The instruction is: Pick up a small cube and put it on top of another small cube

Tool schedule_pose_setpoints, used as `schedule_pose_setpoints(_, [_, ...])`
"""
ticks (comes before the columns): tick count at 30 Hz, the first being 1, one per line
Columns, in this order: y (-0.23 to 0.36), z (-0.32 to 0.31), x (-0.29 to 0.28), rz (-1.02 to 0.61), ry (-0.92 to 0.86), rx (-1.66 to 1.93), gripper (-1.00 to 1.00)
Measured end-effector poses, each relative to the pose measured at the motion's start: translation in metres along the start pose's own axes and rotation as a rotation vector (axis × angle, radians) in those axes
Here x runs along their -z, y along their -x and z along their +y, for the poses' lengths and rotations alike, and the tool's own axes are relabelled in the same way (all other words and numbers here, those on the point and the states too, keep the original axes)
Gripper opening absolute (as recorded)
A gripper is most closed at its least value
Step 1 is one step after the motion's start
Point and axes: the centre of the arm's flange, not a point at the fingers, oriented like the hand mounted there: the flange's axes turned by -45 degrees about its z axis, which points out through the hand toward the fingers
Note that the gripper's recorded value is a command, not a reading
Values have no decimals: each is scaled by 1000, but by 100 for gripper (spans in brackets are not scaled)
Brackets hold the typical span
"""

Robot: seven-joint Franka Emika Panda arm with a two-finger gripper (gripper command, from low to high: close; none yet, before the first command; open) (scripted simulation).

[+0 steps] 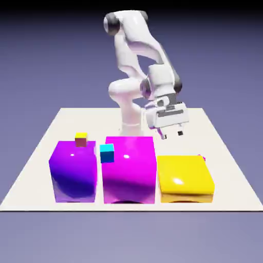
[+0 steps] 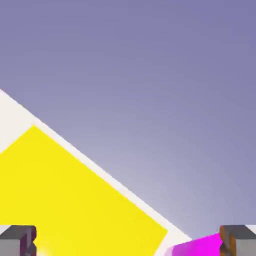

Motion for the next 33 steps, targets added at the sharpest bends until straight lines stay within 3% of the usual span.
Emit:
schedule_pose_setpoints(13, [-6,-145,-75,-205,-192,616,0])
schedule_pose_setpoints(27, [41,-284,-124,-418,-290,1297,0])
schedule_pose_setpoints(33, [61,-288,-166,-423,-288,1317,0])
